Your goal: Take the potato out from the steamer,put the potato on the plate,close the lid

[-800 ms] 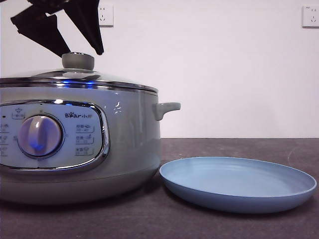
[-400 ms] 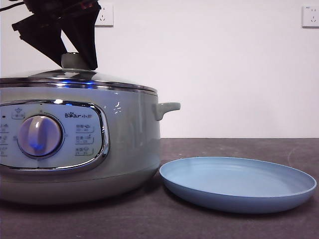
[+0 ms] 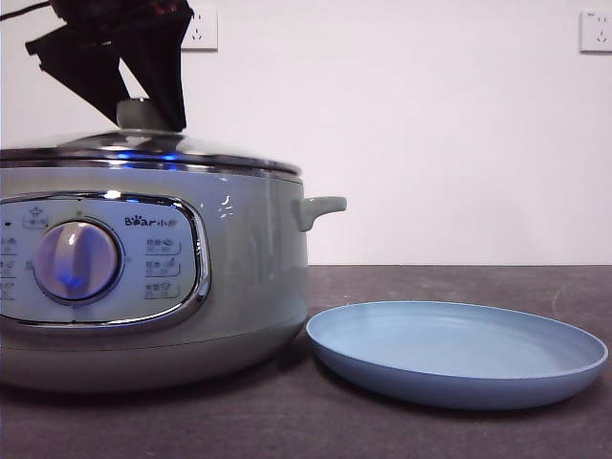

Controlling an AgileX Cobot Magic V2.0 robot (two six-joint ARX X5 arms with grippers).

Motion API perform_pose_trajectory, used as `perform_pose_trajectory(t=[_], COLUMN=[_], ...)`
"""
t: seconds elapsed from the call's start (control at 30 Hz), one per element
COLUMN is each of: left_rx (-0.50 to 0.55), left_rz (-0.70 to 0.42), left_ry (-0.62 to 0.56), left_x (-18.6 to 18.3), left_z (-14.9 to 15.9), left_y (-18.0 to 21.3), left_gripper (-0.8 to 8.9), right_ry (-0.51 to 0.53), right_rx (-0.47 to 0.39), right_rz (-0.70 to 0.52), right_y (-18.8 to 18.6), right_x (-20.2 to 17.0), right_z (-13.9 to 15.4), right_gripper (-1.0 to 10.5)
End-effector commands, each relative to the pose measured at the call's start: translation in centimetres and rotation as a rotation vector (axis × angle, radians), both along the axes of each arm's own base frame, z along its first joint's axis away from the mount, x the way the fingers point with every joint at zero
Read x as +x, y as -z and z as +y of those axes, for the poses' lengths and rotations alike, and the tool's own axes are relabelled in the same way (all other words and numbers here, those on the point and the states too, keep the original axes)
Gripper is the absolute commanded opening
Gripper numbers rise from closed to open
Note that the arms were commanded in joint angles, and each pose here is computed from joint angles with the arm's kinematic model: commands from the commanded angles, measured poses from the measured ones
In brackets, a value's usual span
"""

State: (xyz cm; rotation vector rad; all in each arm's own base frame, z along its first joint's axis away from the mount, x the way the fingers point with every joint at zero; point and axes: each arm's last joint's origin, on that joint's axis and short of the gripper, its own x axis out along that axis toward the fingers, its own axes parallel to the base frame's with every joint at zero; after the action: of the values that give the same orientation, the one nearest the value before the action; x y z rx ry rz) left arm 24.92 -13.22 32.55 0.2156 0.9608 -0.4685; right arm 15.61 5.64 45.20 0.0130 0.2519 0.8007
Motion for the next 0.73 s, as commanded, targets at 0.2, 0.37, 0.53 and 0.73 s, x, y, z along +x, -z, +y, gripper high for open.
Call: perform_pose_trajectory(t=[0.2,0.37,0.53,0.73], left_rx=[-0.101,-0.175,-0.253,-0.241], left_rz=[-0.249,-0.39,-0.553,-0.728], left_ry=[0.028,0.028,0.021,-0.062], left_x=[-1.3,-3.9,-7.9,-12.9], left_z=[0.7,2.1,4.2,7.2], left_y=[-7.5,-11.6,-14.8,-17.0], left_gripper=[-0.08,-0.08,-0.08,-0.08], right_ry=[-0.041,-0.071,-0.167,-0.266], right_rx=[-0.003,-0.015,-0.035,-0.097], right_rz=[-0.018,-0.017,0.027,0.071], right_y=[-0.2,0.1,1.1,1.7], right_x=[-0.1,0.4,1.9,4.3], right_z=[0.8,2.2,4.8,9.6], right_gripper=[4.8,4.1,4.8,4.8])
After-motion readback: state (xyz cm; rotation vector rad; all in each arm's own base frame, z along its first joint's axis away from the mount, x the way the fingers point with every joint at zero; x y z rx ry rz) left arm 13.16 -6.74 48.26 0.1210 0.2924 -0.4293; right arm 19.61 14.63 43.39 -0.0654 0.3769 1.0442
